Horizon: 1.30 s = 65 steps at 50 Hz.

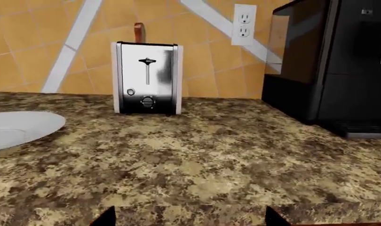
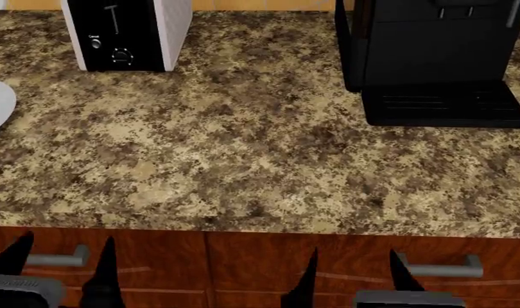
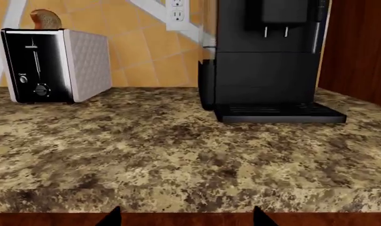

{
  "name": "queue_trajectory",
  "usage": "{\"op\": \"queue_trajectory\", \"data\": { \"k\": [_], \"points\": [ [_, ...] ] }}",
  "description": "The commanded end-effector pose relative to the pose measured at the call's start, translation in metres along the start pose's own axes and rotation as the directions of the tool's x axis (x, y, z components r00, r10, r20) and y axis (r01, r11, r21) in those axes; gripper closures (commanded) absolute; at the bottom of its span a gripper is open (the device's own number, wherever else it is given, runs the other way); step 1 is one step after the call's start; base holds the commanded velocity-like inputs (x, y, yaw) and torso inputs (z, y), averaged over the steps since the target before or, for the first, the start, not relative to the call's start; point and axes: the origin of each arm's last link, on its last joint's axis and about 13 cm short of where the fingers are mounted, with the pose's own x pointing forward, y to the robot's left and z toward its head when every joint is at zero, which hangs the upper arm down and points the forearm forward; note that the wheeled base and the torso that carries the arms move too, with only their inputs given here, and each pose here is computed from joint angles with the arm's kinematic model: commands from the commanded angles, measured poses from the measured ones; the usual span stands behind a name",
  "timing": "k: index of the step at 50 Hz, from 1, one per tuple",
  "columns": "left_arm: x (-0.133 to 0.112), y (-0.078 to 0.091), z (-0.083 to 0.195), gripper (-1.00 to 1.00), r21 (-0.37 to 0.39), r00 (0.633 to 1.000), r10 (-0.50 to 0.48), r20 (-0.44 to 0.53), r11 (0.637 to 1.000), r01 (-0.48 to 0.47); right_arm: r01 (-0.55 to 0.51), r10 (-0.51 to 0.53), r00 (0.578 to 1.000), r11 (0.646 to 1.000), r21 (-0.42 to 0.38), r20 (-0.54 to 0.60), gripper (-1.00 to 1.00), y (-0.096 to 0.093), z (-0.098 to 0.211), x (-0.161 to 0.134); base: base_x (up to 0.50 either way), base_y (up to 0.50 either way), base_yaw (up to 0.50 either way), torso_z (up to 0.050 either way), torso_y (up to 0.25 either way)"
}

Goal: Place the toasted item on a plate.

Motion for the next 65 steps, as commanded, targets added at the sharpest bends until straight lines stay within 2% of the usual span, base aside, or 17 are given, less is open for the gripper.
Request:
{"op": "queue_trajectory", "data": {
  "k": [1,6,7,14,20,27,33,42,50,65],
  "points": [
    [0.021,0.01,0.059,-1.0,0.026,0.998,-0.026,0.057,0.999,0.024,-0.012,0.015,0.995,0.999,-0.031,0.096,-1.0,-0.01,0.056,0.026,0.0,0.0,0.0,0.0,0.0],
    [0.043,0.02,0.082,-1.0,0.052,0.998,-0.018,0.057,0.999,0.015,-0.025,0.031,0.995,0.998,-0.055,0.097,-1.0,-0.015,0.075,0.045,0.0,0.0,0.0,0.0,0.0],
    [0.048,0.022,0.087,-1.0,0.084,0.998,-0.018,0.066,0.996,0.013,-0.025,0.03,0.995,0.998,-0.053,0.099,-1.0,-0.017,0.081,0.051,0.0,0.0,0.0,0.0,0.0],
    [0.074,0.027,0.109,-1.0,0.05,0.998,-0.035,0.052,0.998,0.032,-0.022,0.027,0.994,0.999,-0.045,0.105,-1.0,-0.028,0.109,0.084,0.0,0.0,0.0,0.0,0.0],
    [0.103,0.039,0.123,-1.0,-0.011,0.999,-0.016,0.03,1.0,0.017,-0.028,0.031,0.995,0.999,-0.036,0.092,-1.0,-0.032,0.125,0.109,0.0,0.0,0.0,0.0,0.0],
    [0.123,0.051,0.139,-1.0,0.022,1.0,0.007,0.021,1.0,-0.007,-0.025,0.03,0.995,0.998,-0.052,0.095,-1.0,-0.037,0.15,0.133,0.0,0.0,0.0,0.0,0.0],
    [0.13,0.06,0.151,-1.0,0.032,1.0,0.017,0.011,0.999,-0.017,-0.011,0.014,0.996,0.999,-0.031,0.093,-1.0,-0.044,0.157,0.139,0.0,0.0,0.0,0.0,0.0],
    [0.127,0.056,0.146,-1.0,0.029,1.0,-0.003,0.004,1.0,0.002,0.001,0.003,0.997,0.999,-0.051,0.079,-1.0,-0.045,0.149,0.134,0.0,0.05,0.0,0.0,0.0],
    [0.121,0.055,0.149,-1.0,0.039,1.0,-0.004,0.004,0.999,0.004,-0.011,0.016,0.998,0.996,-0.085,0.065,-1.0,-0.045,0.145,0.127,0.0,0.48,0.0,0.0,0.0],
    [0.12,0.056,0.149,-1.0,0.038,1.0,-0.004,0.003,0.999,0.004,-0.02,0.025,0.998,0.996,-0.086,0.062,-1.0,-0.045,0.144,0.127,0.0,0.5,0.0,0.0,0.0]
  ]
}}
